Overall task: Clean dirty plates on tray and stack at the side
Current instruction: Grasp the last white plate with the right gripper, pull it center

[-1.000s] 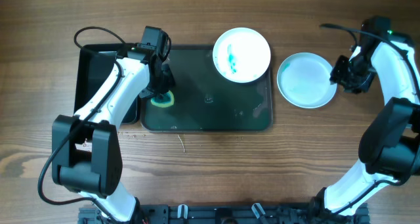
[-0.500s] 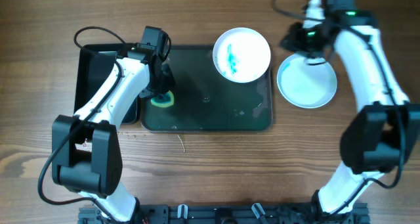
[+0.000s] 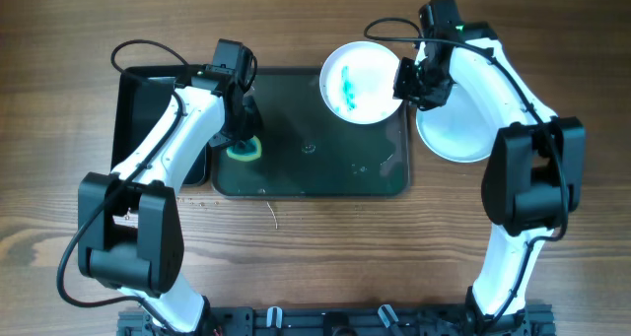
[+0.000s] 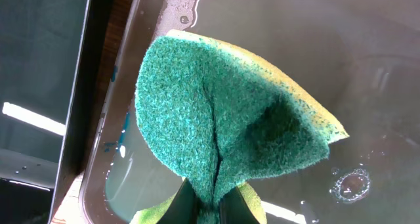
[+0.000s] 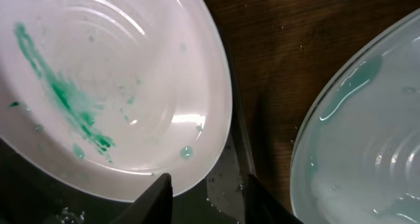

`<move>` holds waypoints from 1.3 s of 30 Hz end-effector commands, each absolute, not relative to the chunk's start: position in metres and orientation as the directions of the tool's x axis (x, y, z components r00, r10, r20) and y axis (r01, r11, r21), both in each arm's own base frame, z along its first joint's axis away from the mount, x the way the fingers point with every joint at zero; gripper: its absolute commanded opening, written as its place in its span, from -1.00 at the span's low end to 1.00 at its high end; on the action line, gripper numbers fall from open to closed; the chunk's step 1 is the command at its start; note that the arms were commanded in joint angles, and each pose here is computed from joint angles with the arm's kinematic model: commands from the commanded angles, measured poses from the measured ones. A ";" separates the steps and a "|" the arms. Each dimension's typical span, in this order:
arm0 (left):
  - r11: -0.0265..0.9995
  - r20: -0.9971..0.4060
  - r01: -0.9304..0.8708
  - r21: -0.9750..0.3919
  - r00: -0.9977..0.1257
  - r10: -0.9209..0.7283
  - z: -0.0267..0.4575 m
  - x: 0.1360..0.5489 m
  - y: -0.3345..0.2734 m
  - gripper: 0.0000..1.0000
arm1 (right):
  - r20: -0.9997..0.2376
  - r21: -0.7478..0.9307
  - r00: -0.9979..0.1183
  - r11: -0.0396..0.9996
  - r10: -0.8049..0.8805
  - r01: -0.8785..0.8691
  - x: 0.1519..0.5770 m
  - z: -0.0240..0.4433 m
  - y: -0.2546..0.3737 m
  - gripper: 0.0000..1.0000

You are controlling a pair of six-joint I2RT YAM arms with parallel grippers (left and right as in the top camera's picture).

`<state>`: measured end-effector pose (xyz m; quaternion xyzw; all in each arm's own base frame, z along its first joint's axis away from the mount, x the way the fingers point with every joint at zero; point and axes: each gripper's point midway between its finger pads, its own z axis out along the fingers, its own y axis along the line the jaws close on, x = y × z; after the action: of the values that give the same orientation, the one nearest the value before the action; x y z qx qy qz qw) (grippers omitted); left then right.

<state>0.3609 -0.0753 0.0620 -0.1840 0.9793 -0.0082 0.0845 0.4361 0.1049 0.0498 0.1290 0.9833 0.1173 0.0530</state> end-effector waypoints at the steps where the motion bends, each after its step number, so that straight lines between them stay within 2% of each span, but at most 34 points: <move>1: 0.930 -0.196 -0.358 -0.085 -0.909 -0.368 0.077 0.369 -0.078 -0.92 | -0.035 0.255 -0.957 0.929 0.287 0.269 0.436 0.034 0.112 -0.44; 11: 0.930 -0.196 -0.358 -0.085 -0.909 -0.368 0.077 0.369 -0.078 -0.92 | -0.043 0.227 -0.955 0.934 0.292 0.275 0.431 0.012 0.109 -0.56; 18: 0.930 -0.195 -0.358 -0.084 -0.909 -0.368 0.077 0.368 -0.078 -0.92 | -0.008 0.273 -0.964 0.928 0.266 0.254 0.420 -0.001 0.120 -0.82; 21: 0.930 -0.195 -0.358 -0.085 -0.909 -0.368 0.077 0.369 -0.078 -0.92 | 0.016 0.331 -0.974 0.918 0.228 0.220 0.415 0.003 0.134 -0.91; 27: 0.930 -0.195 -0.359 -0.084 -0.909 -0.368 0.077 0.368 -0.078 -0.92 | 0.045 0.391 -0.988 0.907 0.149 0.155 0.400 0.024 0.152 -0.91; 32: 0.930 -0.196 -0.358 -0.085 -0.909 -0.368 0.077 0.369 -0.078 -0.92 | 0.010 0.398 -0.997 0.914 0.081 0.078 0.387 0.054 0.162 -0.91; 34: 0.930 -0.196 -0.358 -0.085 -0.909 -0.368 0.077 0.369 -0.078 -0.92 | 0.009 0.395 -0.999 0.918 0.036 0.036 0.380 0.058 0.166 -0.83; 36: 0.930 -0.196 -0.358 -0.085 -0.909 -0.368 0.077 0.369 -0.078 -0.92 | 0.026 0.388 -1.000 0.922 -0.003 0.007 0.372 0.056 0.169 -0.65; 38: 0.930 -0.196 -0.358 -0.085 -0.909 -0.368 0.077 0.369 -0.078 -0.92 | 0.022 0.385 -0.997 0.922 -0.067 -0.053 0.365 0.054 0.174 -0.13; 39: 0.930 -0.196 -0.358 -0.085 -0.909 -0.368 0.077 0.369 -0.078 -0.92 | 0.012 0.384 -0.995 0.919 -0.099 -0.087 0.364 0.054 0.176 -0.01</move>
<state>0.3610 -0.0754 0.0620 -0.1840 0.9792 -0.0082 0.0846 0.3727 0.1637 0.0475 0.0265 0.9823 0.1841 -0.0236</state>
